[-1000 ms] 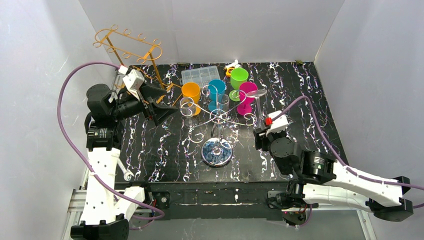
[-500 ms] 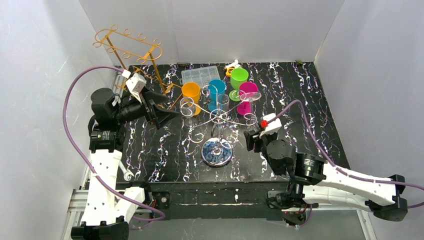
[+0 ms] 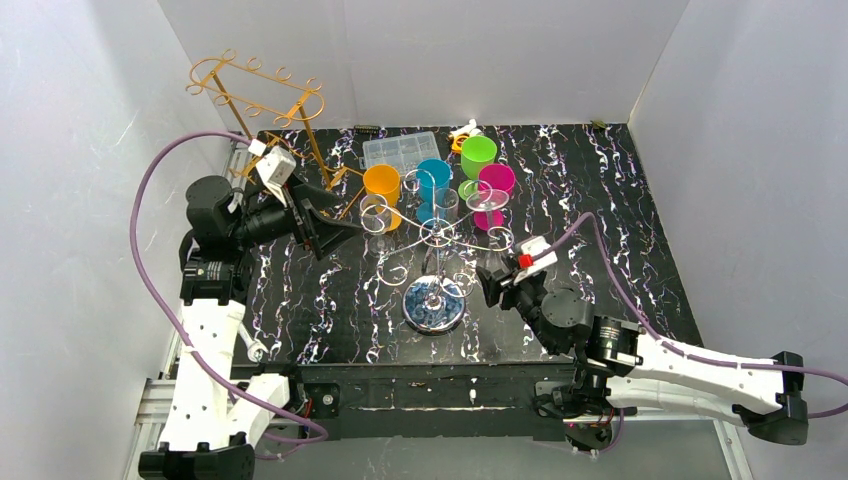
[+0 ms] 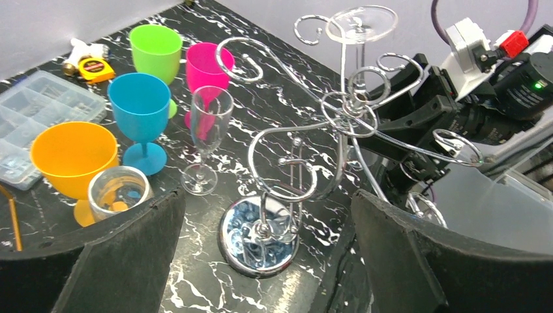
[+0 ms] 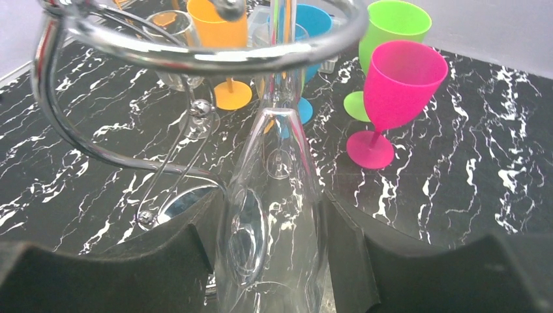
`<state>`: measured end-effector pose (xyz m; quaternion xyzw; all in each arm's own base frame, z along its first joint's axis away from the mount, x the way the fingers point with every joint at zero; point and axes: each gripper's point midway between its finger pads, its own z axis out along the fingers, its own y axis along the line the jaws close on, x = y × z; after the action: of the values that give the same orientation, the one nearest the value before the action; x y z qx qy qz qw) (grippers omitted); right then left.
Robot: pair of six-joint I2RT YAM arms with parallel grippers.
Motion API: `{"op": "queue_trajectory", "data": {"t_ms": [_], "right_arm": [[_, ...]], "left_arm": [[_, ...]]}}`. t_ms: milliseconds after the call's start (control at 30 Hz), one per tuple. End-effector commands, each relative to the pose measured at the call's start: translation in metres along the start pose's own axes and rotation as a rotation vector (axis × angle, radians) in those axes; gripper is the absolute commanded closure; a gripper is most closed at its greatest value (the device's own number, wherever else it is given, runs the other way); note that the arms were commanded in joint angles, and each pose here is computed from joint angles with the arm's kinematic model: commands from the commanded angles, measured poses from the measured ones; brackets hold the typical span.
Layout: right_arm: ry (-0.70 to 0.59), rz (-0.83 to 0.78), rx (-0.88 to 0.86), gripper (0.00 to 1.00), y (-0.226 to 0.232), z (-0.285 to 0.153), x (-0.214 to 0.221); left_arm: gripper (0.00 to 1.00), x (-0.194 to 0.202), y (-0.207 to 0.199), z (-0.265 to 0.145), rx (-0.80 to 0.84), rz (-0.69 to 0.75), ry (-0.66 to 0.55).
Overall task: Place the wine glass upside down on the wine glass rack
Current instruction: Turn the wine glass upside down at the wine rack.
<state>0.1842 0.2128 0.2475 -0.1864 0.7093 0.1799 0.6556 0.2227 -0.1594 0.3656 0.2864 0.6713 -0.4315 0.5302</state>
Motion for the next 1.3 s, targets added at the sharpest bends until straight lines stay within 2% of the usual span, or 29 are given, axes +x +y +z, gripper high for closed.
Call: {"op": "queue_trajectory", "data": {"t_ms": [0, 267, 633, 833, 1267], "right_arm": [[-0.101, 0.028, -0.043, 0.99, 0.007, 0.001, -0.025], [-0.148, 0.053, -0.084, 0.99, 0.011, -0.002, -0.026], [-0.231, 0.01, -0.156, 0.99, 0.014, -0.011, -0.029], [-0.234, -0.026, -0.183, 0.99, 0.017, -0.012, -0.027], [-0.267, 0.011, -0.158, 0.99, 0.003, -0.022, -0.026]], "left_arm": [[0.02, 0.005, -0.012, 0.006, 0.063, -0.053, 0.013], [0.02, 0.007, -0.014, 0.015, 0.063, -0.058, 0.021], [0.02, 0.012, 0.0, 0.024, 0.007, -0.051, 0.051], [0.02, 0.012, 0.01, 0.027, -0.027, -0.045, 0.064], [0.01, 0.007, 0.014, 0.029, -0.04, -0.024, 0.071]]}}
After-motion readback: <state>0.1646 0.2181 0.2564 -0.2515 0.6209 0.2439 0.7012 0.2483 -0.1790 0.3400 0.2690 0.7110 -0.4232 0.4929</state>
